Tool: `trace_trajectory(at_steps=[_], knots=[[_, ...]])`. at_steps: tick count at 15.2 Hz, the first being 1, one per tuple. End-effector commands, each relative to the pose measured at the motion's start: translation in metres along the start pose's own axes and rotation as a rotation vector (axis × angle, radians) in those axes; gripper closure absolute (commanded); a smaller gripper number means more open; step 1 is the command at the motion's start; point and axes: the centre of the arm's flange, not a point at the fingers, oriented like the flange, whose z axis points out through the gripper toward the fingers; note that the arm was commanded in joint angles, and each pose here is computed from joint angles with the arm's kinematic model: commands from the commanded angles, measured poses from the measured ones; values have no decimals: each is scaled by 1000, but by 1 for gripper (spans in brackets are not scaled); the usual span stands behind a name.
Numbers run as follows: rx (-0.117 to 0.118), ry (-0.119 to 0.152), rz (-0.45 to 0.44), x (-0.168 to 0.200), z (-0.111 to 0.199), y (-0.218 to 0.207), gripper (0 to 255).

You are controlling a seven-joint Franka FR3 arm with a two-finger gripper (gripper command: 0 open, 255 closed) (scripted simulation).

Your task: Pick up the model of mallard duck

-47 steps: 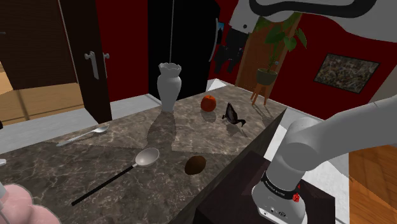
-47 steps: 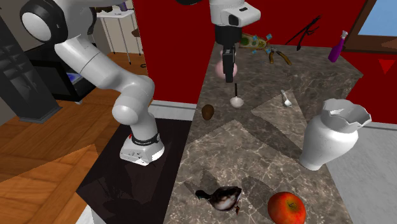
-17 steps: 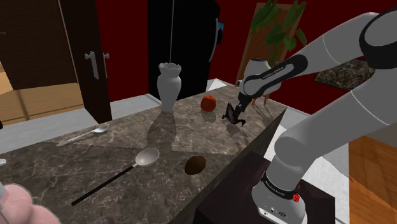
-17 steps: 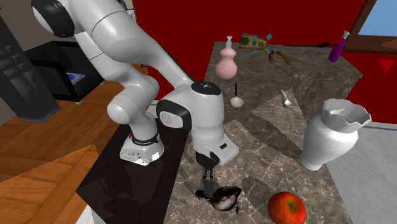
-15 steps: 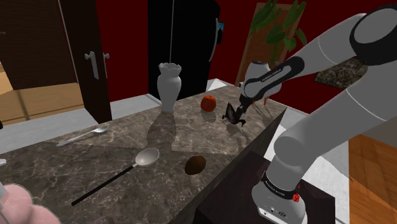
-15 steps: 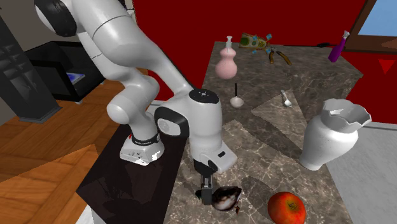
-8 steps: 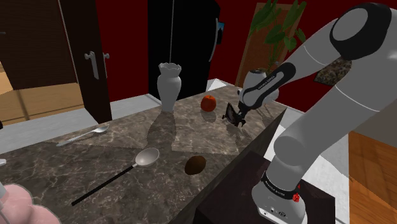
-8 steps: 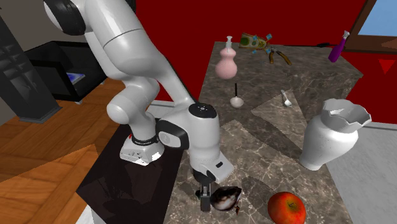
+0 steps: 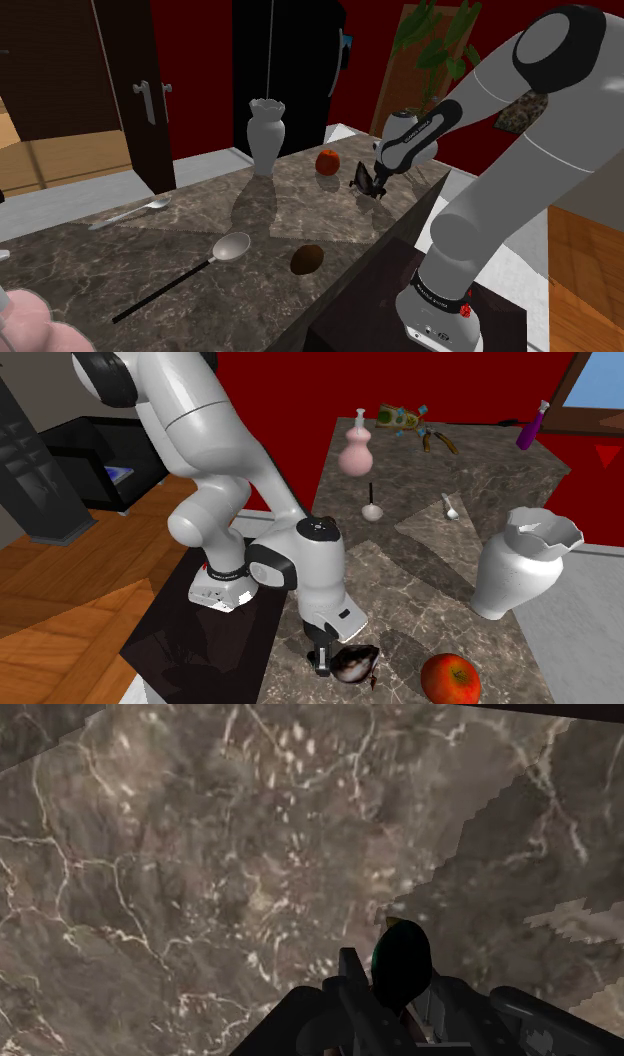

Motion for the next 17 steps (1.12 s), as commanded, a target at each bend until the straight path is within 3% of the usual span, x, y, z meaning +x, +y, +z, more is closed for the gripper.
trace_trajectory(at_steps=[1,4,17], knots=[[0,0,0,0,0,0,255],[0,0,0,1,0,0,255],[0,0,0,5,-68,13,255]])
